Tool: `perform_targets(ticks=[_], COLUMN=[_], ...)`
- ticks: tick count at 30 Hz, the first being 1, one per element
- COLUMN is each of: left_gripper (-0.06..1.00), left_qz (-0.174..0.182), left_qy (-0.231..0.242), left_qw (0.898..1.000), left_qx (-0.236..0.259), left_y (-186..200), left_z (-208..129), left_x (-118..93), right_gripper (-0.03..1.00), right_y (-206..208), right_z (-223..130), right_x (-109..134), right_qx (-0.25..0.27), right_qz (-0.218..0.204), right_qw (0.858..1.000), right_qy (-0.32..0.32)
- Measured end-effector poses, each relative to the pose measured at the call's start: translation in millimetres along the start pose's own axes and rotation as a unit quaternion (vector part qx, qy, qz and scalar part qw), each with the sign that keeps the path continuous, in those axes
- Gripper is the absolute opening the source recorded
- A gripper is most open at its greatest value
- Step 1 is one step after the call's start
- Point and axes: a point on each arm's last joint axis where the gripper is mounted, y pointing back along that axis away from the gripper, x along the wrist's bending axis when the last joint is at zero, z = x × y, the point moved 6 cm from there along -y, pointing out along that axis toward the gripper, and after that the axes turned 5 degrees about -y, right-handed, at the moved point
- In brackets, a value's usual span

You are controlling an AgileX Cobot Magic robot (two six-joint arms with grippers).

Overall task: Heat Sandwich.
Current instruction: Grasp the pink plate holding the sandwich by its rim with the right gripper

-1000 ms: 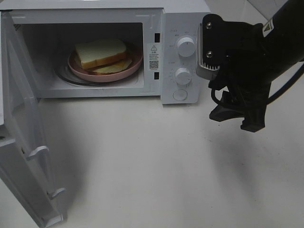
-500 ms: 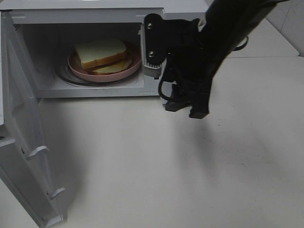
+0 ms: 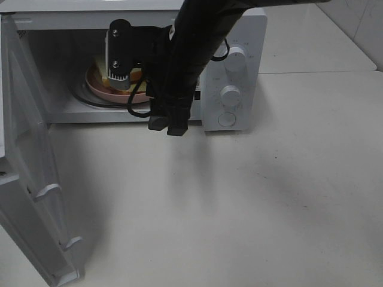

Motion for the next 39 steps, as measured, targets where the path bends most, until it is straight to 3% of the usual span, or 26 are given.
perform_targets(ticks=[22, 30, 39], left_gripper=[0.76, 0.76, 0.76], left_qz=[0.000, 0.000, 0.000], left_qy=[0.000, 0.000, 0.000], left_qw=[1.000, 1.000, 1.000], left_qx=[0.000, 0.000, 0.000], left_y=[0, 0, 0], left_z=[0, 0, 0], left_x=[0, 0, 0], right_gripper=[0.62, 0.60, 0.59], right_y=[-66, -78, -82], right_z=[25, 18, 6], right_x=[-26, -37, -59], right_qx=[-0.020, -0.021, -0.024], right_qz=[0.019, 0.025, 0.005], right_qw=[0.999, 0.999, 0.998], right_qy=[-0.020, -0.040, -0.055])
